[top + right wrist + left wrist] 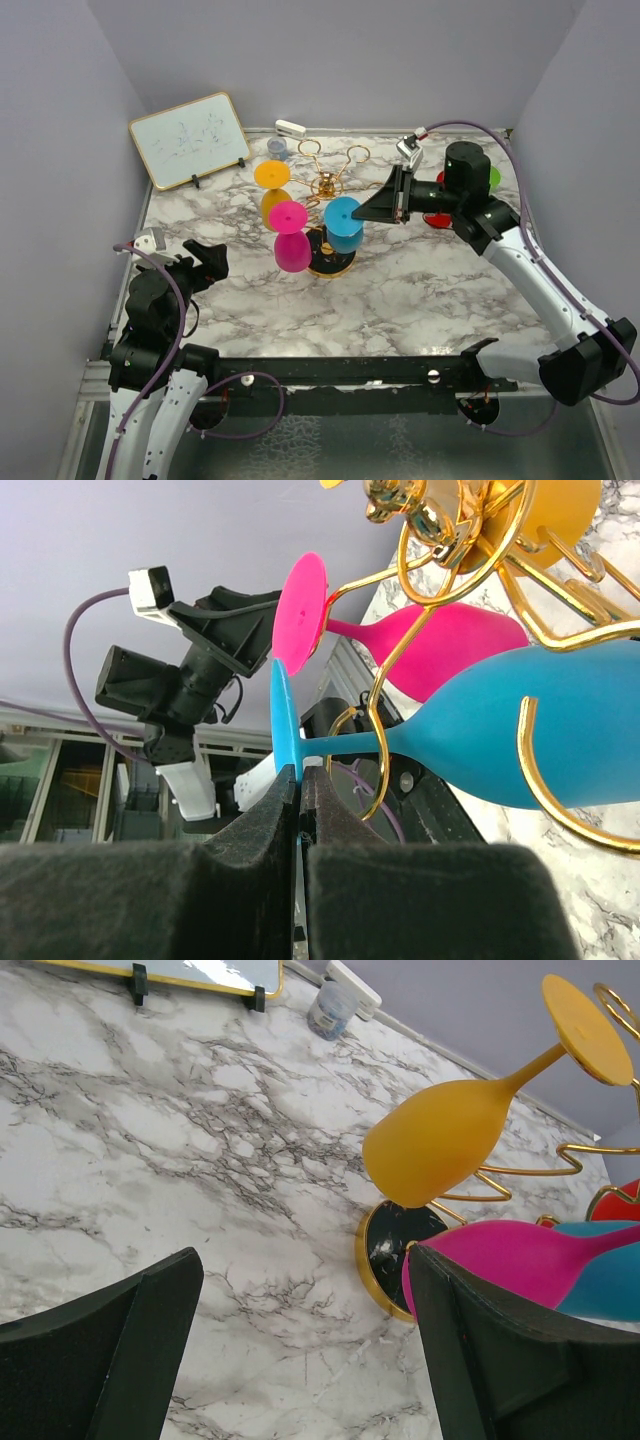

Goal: Take the wine glass off the wine glass rack

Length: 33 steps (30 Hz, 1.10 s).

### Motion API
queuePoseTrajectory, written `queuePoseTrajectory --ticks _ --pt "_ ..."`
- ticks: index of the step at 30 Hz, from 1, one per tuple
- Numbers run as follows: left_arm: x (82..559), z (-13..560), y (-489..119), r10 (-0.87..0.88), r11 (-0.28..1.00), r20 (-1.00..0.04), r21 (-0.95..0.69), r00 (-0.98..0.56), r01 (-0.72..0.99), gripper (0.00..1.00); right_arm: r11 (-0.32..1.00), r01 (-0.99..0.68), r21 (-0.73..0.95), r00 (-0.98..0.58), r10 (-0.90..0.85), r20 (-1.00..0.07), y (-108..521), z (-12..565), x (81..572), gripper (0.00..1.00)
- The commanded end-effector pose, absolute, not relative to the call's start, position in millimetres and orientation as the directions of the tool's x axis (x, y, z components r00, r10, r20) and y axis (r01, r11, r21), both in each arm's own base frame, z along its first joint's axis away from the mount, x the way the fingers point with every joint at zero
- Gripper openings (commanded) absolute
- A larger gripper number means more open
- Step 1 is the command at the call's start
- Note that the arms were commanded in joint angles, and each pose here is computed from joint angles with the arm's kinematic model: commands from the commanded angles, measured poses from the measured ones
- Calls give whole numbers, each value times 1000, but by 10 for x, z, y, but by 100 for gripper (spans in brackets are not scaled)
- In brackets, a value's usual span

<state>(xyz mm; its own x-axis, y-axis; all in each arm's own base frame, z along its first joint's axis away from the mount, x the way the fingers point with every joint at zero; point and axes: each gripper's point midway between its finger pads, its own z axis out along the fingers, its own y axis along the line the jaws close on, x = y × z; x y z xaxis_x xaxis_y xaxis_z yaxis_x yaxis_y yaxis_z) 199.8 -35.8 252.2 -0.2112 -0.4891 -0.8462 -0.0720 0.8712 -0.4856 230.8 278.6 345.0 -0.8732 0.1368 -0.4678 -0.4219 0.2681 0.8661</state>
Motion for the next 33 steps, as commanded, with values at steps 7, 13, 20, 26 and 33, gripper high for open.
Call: queuePoseTrajectory --ticks 7,13,20,26,33 --pt "1994 2625 -334 -503 864 -848 -500 -167 -64 86 223 -480 848 -847 132 -514 2937 3652 2387 1" --pt "1989 2624 -334 -503 864 -848 -500 -166 -64 86 223 -478 849 -848 133 -512 3001 3646 2427 1" --pt "1984 2628 -337 -504 863 -848 -502 -164 -60 86 223 -481 848 -848 130 -514 3068 3656 2474 1" --pt "1983 2637 -337 -505 863 -848 -502 -161 -58 86 202 -491 847 -850 104 -517 3148 3693 2375 1" --pt "1982 2637 -340 -503 863 -849 -501 -161 -56 86 191 -499 845 -860 12 -511 3217 3612 2148 1"
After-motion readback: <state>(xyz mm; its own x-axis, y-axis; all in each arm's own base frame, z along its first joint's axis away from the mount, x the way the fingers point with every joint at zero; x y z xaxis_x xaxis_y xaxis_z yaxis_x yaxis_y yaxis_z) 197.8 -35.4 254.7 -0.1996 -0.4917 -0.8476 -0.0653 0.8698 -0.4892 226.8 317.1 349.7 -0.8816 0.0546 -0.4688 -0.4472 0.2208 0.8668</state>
